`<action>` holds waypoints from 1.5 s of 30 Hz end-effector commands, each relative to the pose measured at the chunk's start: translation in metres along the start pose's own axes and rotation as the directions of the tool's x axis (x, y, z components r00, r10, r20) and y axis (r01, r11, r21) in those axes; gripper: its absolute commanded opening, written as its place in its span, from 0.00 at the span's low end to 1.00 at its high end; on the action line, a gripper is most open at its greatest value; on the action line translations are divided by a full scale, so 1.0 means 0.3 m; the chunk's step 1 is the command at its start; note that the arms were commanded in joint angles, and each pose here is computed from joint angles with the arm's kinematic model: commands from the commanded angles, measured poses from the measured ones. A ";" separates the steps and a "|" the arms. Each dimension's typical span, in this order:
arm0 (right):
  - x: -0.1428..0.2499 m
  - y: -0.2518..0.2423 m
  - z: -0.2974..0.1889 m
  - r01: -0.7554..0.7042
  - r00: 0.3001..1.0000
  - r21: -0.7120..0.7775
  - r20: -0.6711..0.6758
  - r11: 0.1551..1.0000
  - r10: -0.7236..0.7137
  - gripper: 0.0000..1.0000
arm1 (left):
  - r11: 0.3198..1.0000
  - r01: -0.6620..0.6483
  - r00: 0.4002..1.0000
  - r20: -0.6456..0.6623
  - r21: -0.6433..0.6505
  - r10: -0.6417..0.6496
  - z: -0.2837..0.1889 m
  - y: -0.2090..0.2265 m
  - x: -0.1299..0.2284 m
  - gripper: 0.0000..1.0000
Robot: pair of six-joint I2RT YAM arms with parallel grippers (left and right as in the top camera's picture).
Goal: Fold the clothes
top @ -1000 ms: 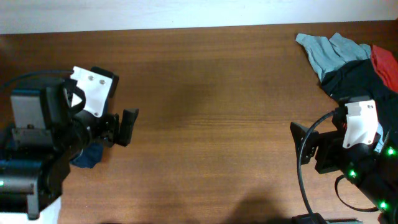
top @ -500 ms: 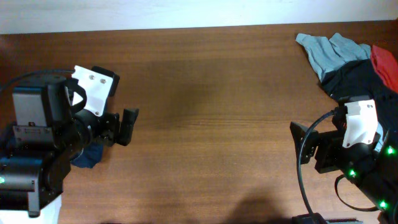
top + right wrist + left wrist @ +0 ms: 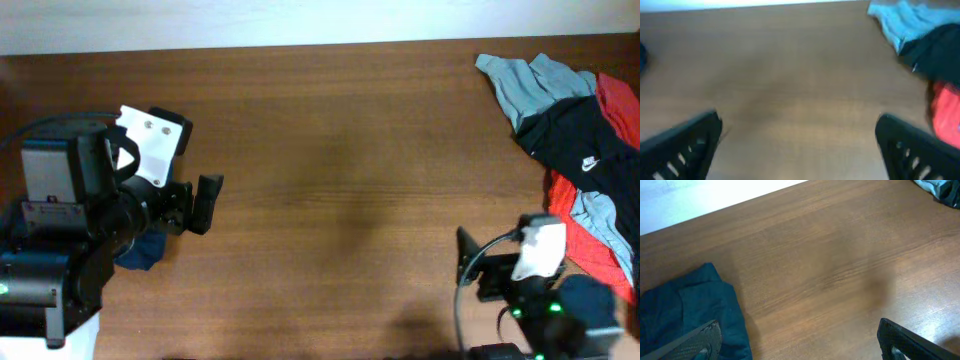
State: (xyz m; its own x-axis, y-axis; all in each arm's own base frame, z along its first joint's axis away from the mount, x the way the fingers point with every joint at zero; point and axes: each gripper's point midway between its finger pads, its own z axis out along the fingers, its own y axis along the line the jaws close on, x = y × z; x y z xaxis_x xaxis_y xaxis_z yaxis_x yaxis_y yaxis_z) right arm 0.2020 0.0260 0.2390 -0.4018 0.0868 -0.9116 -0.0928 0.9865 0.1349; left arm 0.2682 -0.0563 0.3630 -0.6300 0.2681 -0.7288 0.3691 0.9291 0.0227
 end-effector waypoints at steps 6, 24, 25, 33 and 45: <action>0.294 -0.032 0.145 -0.014 1.000 -0.030 0.009 0.999 0.014 0.99 | 1.000 -0.020 1.000 0.005 0.006 0.020 -0.005 -0.007 -0.002 0.99; 0.401 -0.050 0.195 -0.022 0.998 -0.019 -0.052 1.000 0.021 0.99 | 1.000 -0.020 1.000 0.005 0.006 0.020 -0.005 -0.007 -0.002 0.99; 0.402 -0.050 0.195 -0.022 0.998 -0.019 -0.053 1.000 0.021 0.99 | 1.000 -0.020 1.000 0.005 0.006 0.020 -0.005 -0.007 -0.002 0.99; 0.402 -0.050 0.195 -0.022 0.998 -0.019 -0.053 1.000 0.021 0.99 | 1.000 -0.020 1.000 0.005 0.006 0.020 -0.005 -0.007 -0.002 0.99; 0.402 -0.050 0.195 -0.022 0.998 -0.019 -0.053 1.000 0.021 0.99 | 0.981 -0.004 0.981 0.188 -0.193 0.041 0.077 0.091 0.049 0.99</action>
State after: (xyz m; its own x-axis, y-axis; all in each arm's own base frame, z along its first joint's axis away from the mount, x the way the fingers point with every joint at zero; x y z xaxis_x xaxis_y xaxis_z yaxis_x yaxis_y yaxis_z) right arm 0.2081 0.0305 0.1056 -0.4530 0.0896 -0.8870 -0.1069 0.9823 0.1539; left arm 0.2978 -0.0387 0.3620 -0.4851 0.2608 -0.8347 0.2643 0.9536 0.1443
